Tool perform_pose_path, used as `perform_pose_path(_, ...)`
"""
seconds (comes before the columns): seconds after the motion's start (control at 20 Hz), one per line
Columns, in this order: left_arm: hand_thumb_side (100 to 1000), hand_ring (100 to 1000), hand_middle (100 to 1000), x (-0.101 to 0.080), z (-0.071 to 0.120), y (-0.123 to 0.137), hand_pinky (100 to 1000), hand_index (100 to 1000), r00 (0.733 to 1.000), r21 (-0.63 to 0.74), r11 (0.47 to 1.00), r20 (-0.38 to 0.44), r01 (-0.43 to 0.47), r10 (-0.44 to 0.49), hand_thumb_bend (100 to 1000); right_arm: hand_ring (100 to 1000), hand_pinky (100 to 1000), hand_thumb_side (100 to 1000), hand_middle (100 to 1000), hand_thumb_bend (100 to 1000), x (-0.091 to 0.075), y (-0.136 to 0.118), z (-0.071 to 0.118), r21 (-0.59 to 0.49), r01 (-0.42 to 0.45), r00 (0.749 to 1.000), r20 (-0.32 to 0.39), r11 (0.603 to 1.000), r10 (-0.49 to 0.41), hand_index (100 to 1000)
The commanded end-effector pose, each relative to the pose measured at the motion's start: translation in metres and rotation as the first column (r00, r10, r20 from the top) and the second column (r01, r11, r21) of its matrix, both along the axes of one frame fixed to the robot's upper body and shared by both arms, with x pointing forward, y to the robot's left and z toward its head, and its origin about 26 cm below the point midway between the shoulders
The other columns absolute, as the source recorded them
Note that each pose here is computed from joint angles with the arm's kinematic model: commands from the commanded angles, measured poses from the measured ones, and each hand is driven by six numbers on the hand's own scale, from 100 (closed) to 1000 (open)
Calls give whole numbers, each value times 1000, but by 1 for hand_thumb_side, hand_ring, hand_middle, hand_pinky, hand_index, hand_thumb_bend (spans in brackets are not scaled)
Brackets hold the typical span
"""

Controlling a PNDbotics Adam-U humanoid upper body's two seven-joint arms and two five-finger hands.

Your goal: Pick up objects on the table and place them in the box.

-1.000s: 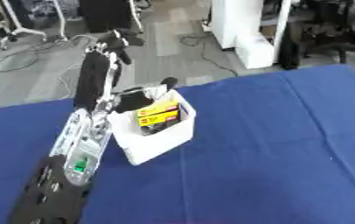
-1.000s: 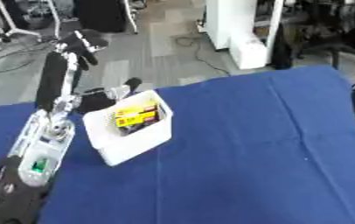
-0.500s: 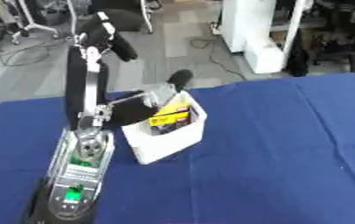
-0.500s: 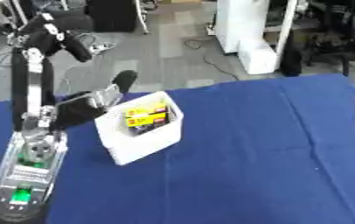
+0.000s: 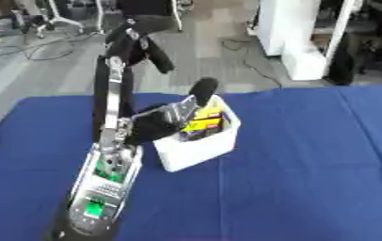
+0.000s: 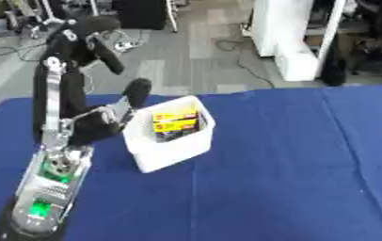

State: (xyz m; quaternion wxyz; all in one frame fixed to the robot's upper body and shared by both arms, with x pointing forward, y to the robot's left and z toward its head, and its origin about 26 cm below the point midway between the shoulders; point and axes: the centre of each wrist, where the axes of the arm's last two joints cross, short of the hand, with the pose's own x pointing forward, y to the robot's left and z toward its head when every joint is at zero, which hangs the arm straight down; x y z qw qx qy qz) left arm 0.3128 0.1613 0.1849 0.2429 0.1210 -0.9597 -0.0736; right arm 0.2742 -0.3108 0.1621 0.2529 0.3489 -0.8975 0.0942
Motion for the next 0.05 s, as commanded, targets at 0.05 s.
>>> perform_pose_path(0.05, 515, 371, 636, -2, 6, 3, 302, 742, 1000, -5, 1000, 5, 20, -20, 530, 285, 162, 1000, 250, 100, 0, 0, 8, -12, -3, 1000, 26, 1000, 3, 379)
